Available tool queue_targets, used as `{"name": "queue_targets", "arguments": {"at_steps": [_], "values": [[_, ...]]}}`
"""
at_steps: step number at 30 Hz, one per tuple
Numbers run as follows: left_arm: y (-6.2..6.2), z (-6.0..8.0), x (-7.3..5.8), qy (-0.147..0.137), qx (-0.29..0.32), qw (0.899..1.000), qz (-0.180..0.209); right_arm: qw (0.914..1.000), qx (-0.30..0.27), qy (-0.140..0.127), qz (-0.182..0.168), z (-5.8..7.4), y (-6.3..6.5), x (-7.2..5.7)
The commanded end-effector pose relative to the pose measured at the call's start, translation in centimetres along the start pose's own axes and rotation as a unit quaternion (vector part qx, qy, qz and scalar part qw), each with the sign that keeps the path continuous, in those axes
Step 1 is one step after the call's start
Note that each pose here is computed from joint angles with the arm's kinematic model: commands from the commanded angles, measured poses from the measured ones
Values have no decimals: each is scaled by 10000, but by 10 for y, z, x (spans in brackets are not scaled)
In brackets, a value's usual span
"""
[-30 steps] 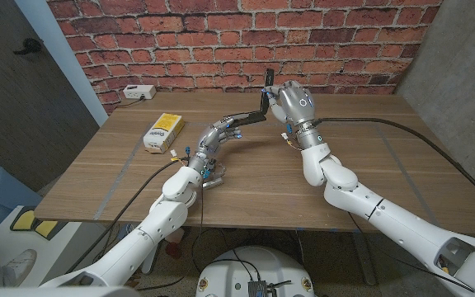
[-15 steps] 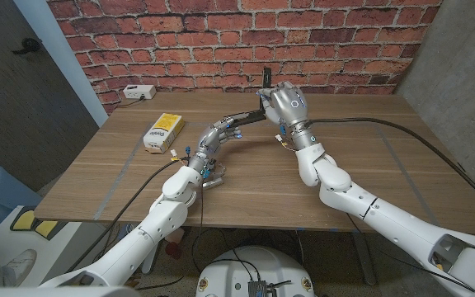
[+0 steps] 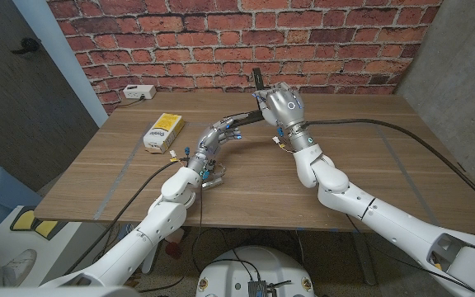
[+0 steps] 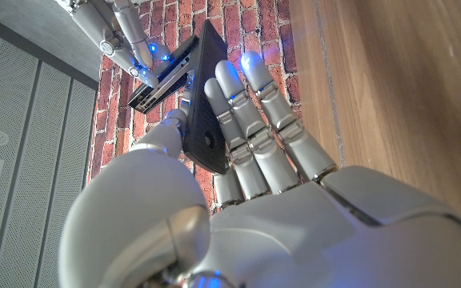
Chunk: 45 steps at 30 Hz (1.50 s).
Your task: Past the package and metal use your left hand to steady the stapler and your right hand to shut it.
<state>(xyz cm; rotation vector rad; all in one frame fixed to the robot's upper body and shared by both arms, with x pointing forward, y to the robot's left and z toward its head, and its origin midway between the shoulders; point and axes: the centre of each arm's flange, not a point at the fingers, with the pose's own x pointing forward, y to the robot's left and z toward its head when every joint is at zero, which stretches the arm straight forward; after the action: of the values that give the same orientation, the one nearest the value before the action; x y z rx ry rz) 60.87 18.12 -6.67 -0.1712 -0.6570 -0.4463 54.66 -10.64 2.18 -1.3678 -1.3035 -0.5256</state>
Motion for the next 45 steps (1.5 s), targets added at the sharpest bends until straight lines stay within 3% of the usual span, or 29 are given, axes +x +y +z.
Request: {"name": "queue_targets", "arguments": {"at_steps": [1, 26, 35, 45], "values": [[-3, 2, 0, -9, 16, 10000, -46, 9996, -137, -236, 8, 8, 1, -2], [-7, 1, -4, -32, 16, 10000, -4, 9982, -250, -531, 122, 9, 6, -11], [-8, 0, -2, -25, 5, 10000, -10, 9985, -171, -523, 73, 5, 3, -15], [-8, 1, -2, -23, 6, 10000, -1, 9994, 46, -329, -82, -1, -4, -13]]}}
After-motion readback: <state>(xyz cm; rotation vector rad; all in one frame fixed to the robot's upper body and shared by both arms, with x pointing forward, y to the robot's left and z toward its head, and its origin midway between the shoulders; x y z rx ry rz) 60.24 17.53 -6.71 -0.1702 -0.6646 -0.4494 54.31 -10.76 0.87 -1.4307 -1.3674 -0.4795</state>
